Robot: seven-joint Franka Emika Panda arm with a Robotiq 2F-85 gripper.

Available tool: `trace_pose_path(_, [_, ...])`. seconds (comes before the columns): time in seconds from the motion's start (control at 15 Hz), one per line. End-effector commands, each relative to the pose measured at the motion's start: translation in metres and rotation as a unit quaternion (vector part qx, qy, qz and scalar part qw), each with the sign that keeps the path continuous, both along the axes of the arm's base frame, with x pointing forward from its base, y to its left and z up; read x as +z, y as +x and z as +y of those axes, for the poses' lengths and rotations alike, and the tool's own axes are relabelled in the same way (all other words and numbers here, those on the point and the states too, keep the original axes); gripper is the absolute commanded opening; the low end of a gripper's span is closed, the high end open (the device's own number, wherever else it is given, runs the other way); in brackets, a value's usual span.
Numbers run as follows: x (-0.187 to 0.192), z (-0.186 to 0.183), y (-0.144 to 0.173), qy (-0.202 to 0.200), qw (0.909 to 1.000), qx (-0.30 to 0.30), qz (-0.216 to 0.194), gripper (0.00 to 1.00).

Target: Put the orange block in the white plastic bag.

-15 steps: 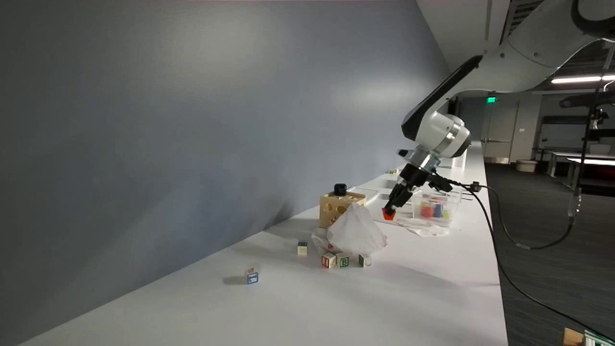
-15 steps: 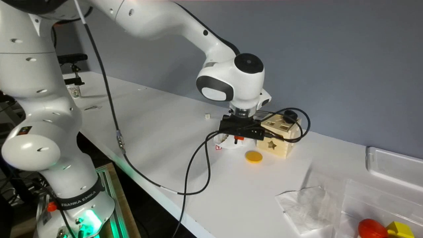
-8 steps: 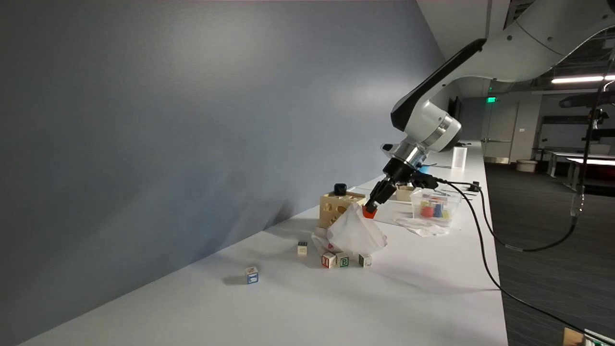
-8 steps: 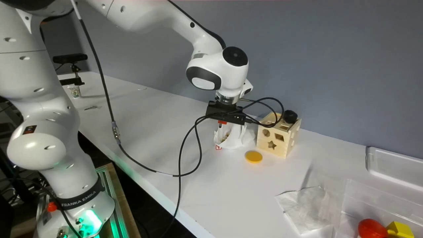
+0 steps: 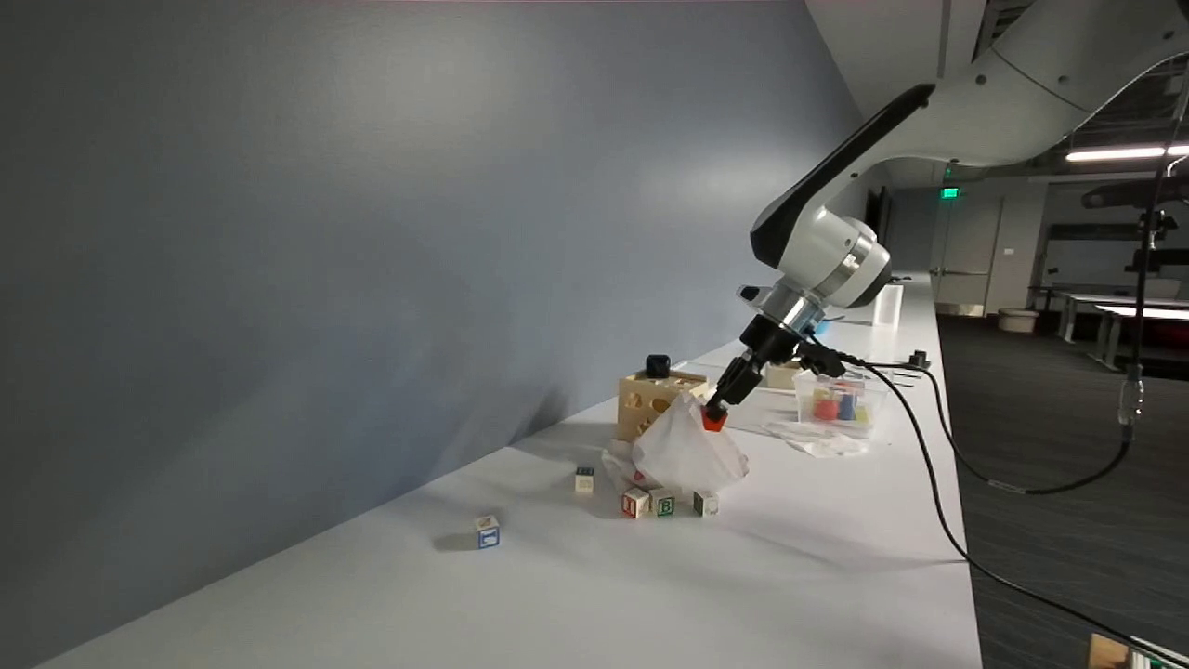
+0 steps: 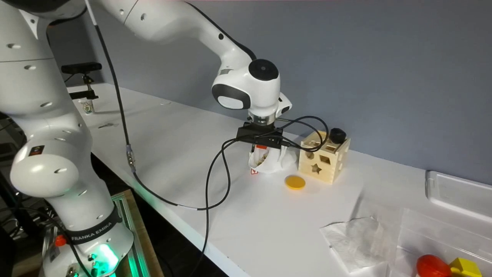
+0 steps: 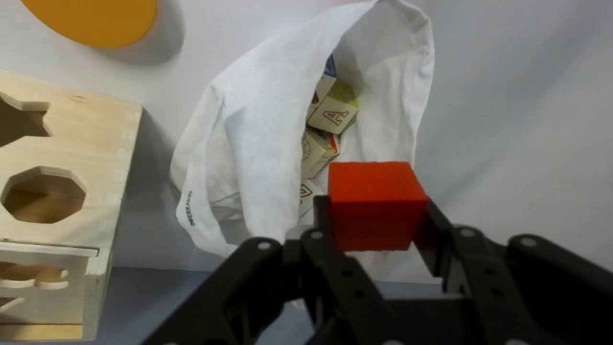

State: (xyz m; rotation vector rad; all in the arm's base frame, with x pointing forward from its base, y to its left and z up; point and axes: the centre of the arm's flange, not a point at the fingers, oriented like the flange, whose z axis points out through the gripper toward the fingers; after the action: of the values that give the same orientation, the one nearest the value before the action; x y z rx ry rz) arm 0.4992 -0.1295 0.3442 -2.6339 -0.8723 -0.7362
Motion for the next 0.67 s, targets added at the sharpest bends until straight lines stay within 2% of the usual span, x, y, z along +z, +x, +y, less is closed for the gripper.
trace_pose_path(0.0, [-0.006,0.005,-0.004,-0.004,0.9997,-0.025,-0.006,0.19])
trace_pose_path(0.2, [-0.021,0.013,-0.002,-0.013,0.9996,-0.025,-0.009,0.19])
trace_pose_path(0.6, [-0.04,0.029,0.016,-0.019,0.9959,-0.078,-0.041,0.19])
